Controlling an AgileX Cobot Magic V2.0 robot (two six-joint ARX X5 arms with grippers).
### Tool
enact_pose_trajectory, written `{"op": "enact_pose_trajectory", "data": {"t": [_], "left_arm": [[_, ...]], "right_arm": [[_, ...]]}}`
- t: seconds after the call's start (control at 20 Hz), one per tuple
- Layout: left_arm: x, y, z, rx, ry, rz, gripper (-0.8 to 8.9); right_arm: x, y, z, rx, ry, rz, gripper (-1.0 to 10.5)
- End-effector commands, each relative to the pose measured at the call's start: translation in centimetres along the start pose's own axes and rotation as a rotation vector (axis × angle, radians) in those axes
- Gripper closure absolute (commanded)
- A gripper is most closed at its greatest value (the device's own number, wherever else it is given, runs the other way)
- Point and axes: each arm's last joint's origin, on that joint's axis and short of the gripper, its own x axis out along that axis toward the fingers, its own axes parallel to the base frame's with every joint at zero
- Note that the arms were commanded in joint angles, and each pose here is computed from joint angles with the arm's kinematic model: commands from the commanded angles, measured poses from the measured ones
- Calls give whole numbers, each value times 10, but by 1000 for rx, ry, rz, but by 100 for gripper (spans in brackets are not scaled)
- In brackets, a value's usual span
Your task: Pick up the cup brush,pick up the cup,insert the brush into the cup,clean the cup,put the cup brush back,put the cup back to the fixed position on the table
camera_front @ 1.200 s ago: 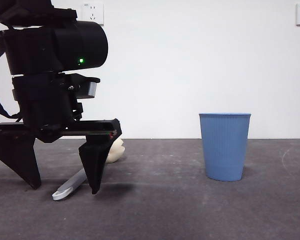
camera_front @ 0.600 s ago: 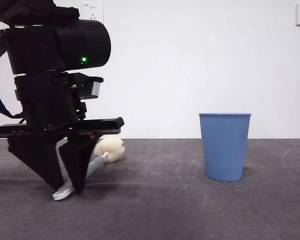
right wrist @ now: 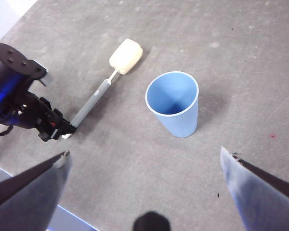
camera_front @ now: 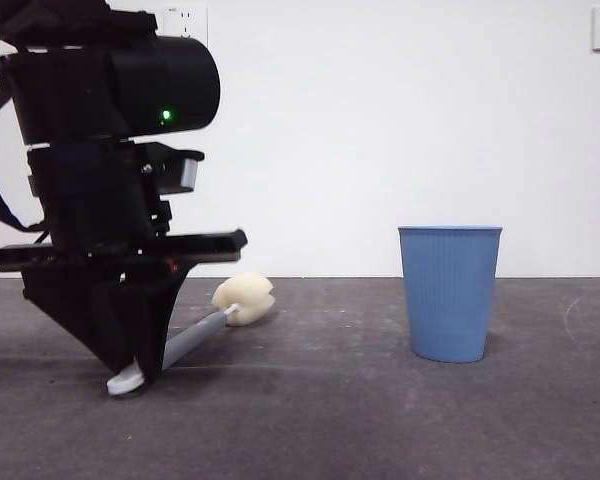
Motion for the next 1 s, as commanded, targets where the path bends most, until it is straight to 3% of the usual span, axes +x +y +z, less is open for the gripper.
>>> {"op": "enact_pose_trajectory", "data": {"t": [0.05,0.4,0.55,0.7,1.0], "left_arm": [[-15,0,2,8,-55,-20,821],[-77,9,-3,37,-218,-95,821],[-113,16,-11,42,-328,-158,821],[-147,27,-25,46,-432,-196,821],[-180,41,-47,42,-516,-225,821]], "right_arm": [[0,0,1,0,-9,3,288],[9,-3,1,-12,13,18,288],[33,-12,-8,-4,18,73,288],[64,-27,-30,54,77,74,288],[111,-43,-57,170,110,90,289]]}}
